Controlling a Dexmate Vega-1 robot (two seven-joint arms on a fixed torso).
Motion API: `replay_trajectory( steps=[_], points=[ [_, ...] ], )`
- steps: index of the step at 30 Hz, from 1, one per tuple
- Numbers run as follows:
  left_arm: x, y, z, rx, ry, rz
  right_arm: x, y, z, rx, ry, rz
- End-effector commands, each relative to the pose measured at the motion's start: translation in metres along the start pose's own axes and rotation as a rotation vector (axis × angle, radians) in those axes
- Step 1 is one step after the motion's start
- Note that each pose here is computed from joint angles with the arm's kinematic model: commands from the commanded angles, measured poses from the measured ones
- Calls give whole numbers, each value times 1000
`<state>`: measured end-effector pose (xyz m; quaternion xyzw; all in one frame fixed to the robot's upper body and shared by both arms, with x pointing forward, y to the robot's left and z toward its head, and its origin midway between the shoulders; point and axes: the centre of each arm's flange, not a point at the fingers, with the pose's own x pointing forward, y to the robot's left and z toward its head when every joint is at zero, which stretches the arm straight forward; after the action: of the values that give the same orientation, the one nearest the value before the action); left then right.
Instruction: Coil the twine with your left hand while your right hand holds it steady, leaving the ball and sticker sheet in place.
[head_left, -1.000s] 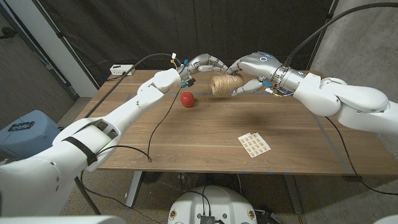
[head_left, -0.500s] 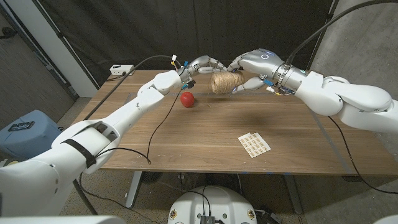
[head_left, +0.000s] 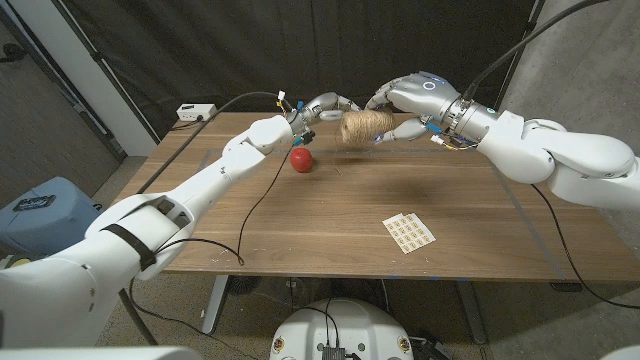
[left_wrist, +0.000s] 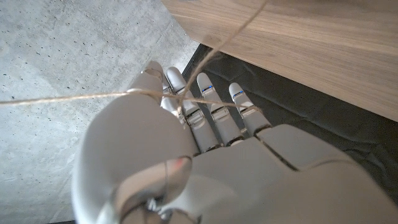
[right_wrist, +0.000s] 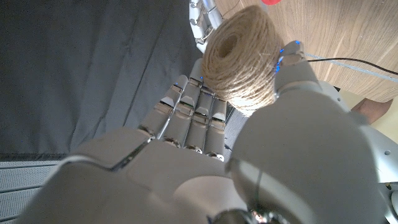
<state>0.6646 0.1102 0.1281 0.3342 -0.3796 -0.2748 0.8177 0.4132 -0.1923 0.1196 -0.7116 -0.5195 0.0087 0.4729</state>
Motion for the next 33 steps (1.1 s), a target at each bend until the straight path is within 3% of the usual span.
replay_trajectory(
  steps=[1,17,33],
  points=[
    [3,-2,-7,-12,11,-4,6,-6,-5,-27,-3,-24],
    [9,-4,-18,-39,20,1,14,-15,-7,2,-12,-57],
    [8,-19,-20,-78,4,-9,29,-22,-12,-19,-11,-99]
  ],
)
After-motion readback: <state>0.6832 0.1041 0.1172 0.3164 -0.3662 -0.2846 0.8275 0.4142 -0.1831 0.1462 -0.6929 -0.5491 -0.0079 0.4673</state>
